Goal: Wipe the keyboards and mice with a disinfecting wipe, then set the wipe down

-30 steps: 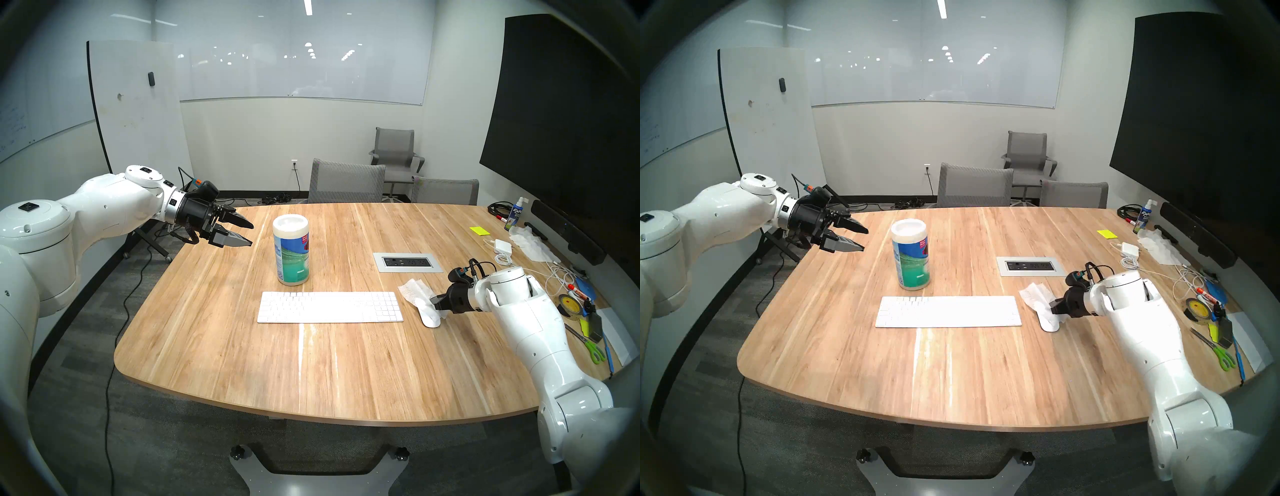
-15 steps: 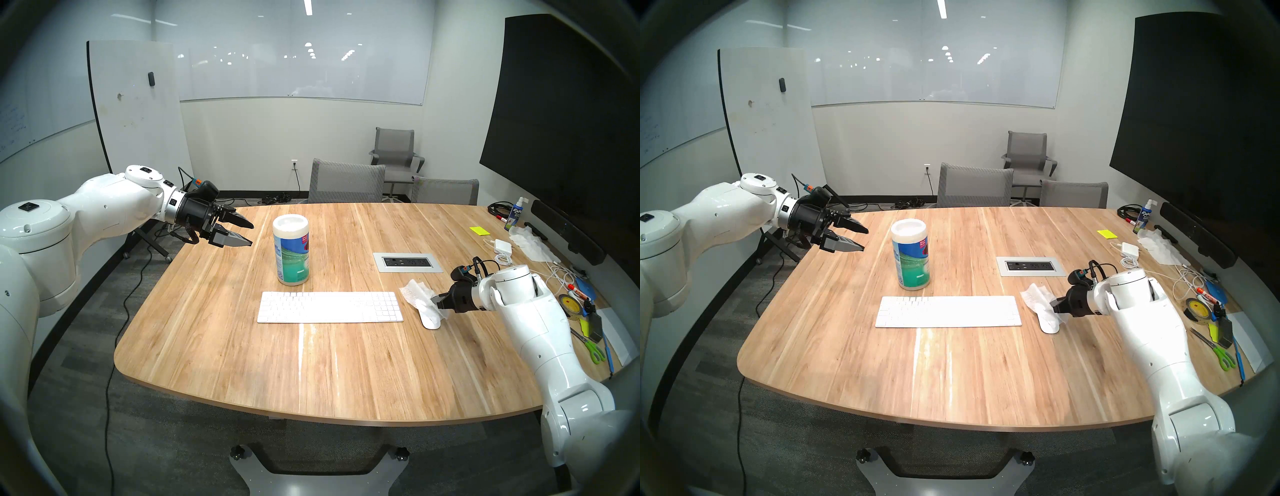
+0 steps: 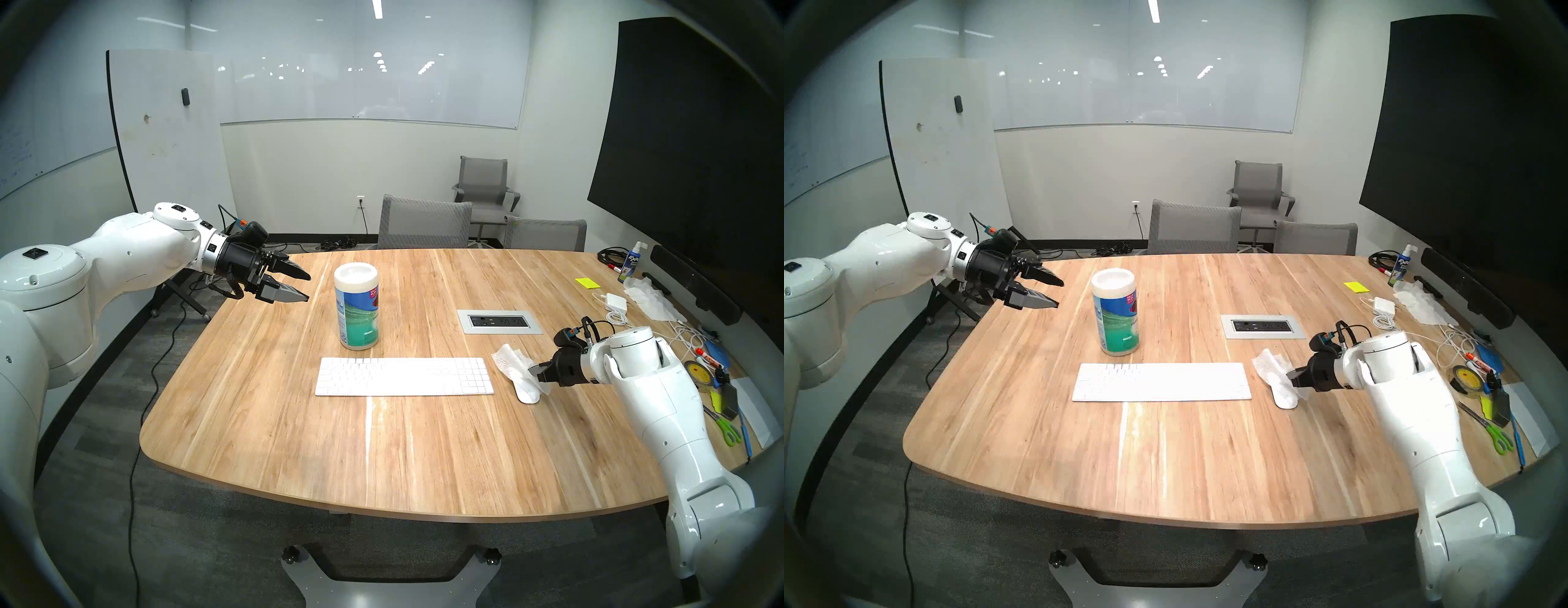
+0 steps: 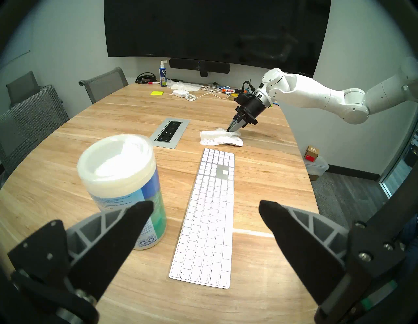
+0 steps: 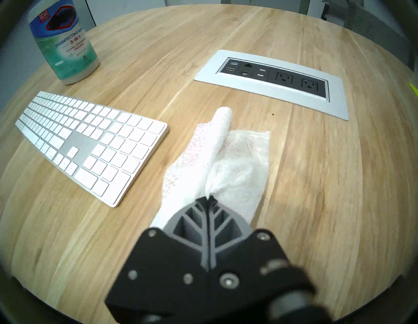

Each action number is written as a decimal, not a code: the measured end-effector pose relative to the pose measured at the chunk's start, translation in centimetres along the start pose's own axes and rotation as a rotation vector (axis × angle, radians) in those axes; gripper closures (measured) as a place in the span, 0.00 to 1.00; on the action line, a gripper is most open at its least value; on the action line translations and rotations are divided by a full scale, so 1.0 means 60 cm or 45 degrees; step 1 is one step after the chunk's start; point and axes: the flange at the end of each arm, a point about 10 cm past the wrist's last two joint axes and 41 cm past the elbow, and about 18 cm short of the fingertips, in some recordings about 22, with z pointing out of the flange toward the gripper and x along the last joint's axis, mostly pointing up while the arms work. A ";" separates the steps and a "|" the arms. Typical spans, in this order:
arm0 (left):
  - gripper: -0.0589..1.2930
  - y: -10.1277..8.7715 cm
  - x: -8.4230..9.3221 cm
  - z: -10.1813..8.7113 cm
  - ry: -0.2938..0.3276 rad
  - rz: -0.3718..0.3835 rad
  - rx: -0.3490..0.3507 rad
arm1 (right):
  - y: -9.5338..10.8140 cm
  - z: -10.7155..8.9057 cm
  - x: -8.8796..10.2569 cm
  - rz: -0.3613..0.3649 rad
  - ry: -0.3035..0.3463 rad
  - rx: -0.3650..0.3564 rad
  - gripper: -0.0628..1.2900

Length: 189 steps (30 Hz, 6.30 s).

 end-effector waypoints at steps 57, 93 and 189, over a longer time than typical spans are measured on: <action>0.02 0.000 0.000 0.000 0.000 0.001 0.000 | -0.053 -0.028 -0.066 -0.025 -0.052 0.102 0.97; 0.02 0.000 0.000 0.000 0.000 0.001 0.000 | -0.033 0.013 -0.015 0.042 0.018 0.022 0.97; 0.02 0.000 0.001 0.000 0.000 0.003 0.000 | 0.143 -0.002 0.084 0.285 0.216 -0.328 0.97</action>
